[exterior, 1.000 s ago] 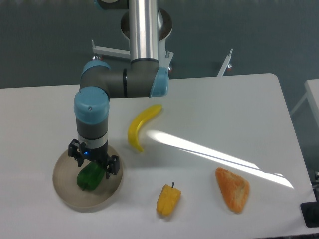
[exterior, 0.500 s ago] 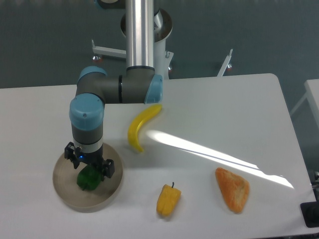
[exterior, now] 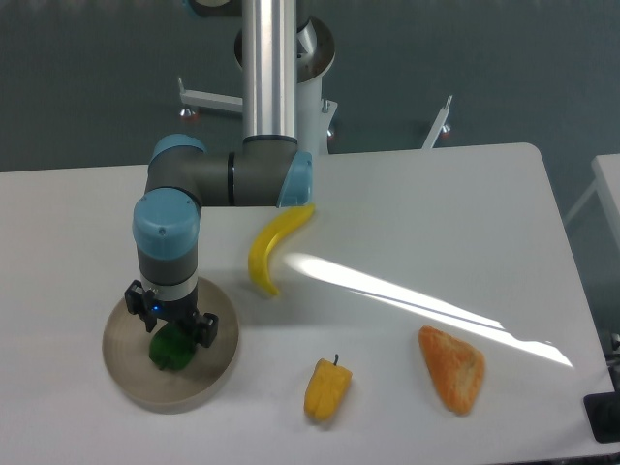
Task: Pick up the green pepper from the plate
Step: 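Descend around the green pepper and close the gripper on it, then lift the green pepper up off the plate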
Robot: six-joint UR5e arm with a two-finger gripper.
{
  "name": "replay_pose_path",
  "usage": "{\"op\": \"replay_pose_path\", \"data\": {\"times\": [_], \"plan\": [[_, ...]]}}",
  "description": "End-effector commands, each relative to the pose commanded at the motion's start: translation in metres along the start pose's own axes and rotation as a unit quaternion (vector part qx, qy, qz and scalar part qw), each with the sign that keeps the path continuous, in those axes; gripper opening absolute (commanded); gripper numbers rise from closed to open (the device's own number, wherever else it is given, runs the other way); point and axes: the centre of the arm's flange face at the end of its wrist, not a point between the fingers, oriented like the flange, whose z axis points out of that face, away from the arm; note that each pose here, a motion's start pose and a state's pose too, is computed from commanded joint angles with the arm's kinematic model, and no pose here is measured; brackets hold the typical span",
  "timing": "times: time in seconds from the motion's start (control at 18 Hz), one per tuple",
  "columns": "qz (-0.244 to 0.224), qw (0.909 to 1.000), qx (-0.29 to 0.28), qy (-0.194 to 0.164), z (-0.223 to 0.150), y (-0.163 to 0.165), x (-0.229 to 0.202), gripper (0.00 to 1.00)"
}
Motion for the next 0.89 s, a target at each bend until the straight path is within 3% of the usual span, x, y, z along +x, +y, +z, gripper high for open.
{"op": "replay_pose_path", "data": {"times": [0.11,0.56,0.89], "plan": [[0.0,1.0,0.0,0.0,0.0,0.0,0.0,0.31],[0.002,1.0,0.006,-0.002,-0.008,-0.002,0.0,0.28],[0.039,0.9988,0.01,-0.028,-0.059,0.009,-0.02,0.25]]}}
